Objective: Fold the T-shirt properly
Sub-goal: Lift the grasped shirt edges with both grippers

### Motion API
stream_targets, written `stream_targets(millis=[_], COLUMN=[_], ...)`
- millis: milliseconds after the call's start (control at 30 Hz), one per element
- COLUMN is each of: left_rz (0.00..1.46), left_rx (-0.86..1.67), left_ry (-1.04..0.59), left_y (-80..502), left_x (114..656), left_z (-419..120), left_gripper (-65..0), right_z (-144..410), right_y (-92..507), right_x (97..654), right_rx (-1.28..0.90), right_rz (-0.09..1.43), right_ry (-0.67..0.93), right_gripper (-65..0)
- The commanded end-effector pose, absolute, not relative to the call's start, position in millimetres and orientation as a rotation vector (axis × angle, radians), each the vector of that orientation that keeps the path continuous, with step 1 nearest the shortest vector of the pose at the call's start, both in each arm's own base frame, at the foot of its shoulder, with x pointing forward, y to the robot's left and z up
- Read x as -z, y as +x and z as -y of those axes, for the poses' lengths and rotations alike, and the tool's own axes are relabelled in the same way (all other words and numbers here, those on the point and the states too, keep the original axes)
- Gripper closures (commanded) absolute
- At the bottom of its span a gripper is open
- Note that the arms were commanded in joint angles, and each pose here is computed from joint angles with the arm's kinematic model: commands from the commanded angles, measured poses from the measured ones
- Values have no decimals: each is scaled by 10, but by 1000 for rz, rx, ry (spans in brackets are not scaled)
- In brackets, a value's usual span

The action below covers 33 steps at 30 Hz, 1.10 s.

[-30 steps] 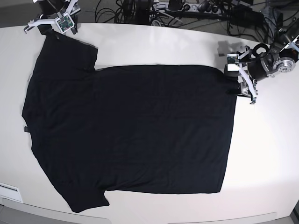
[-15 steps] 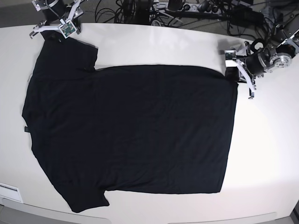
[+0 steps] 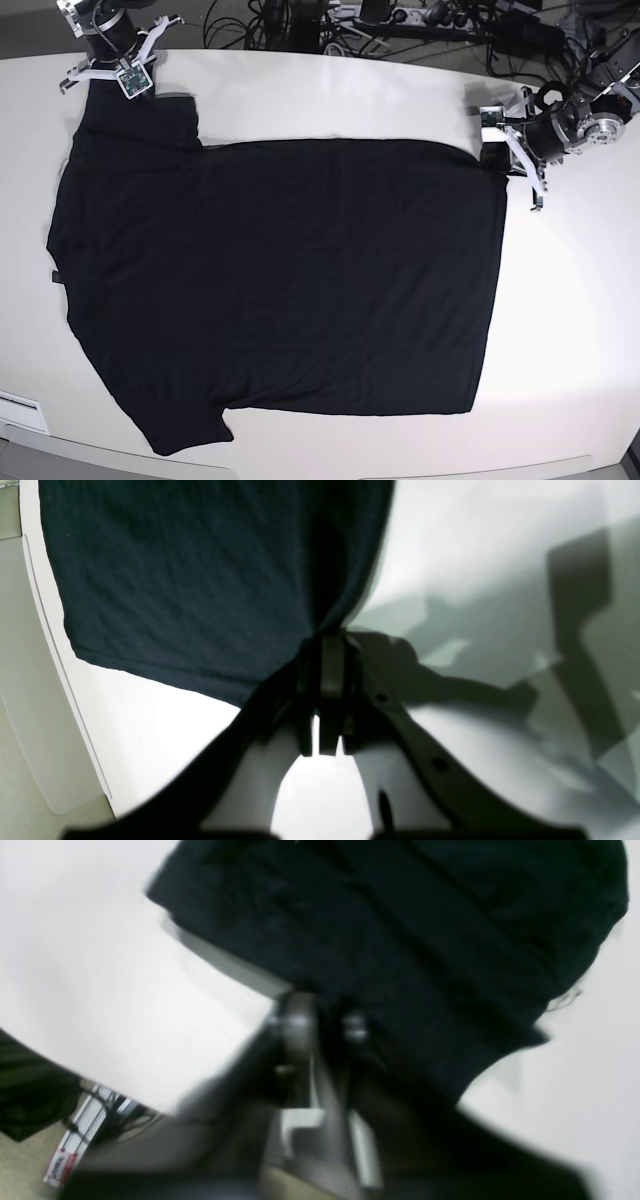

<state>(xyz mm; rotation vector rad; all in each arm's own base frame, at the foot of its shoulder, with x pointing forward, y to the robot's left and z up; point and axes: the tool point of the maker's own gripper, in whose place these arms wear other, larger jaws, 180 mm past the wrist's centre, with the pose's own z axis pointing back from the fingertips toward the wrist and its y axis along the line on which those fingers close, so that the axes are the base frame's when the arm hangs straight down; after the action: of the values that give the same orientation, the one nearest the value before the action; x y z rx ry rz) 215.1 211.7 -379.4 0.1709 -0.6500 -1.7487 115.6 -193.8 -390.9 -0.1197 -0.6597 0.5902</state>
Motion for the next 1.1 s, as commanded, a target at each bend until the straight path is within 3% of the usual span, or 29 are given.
stream_targets(millis=[0, 267, 467, 1067], left_rz=[609, 680, 759, 572], left_rx=[1763, 1725, 1771, 1834], left_ry=[158, 268, 228, 277], left_y=[2096, 2257, 2158, 1760], left_x=[3803, 3637, 3410, 3475], left_z=[-2179, -2100, -1786, -2087], left_gripper=[0, 0, 0, 0], right_z=[1998, 1977, 1868, 1995], right_y=[1117, 1258, 1124, 307], right_x=[3909, 3563, 3273, 3354], right_rx=[-590, -562, -628, -590], right_rz=[640, 721, 730, 468], right_ry=[-143, -207, -236, -232], right_gripper=[0, 0, 0, 0])
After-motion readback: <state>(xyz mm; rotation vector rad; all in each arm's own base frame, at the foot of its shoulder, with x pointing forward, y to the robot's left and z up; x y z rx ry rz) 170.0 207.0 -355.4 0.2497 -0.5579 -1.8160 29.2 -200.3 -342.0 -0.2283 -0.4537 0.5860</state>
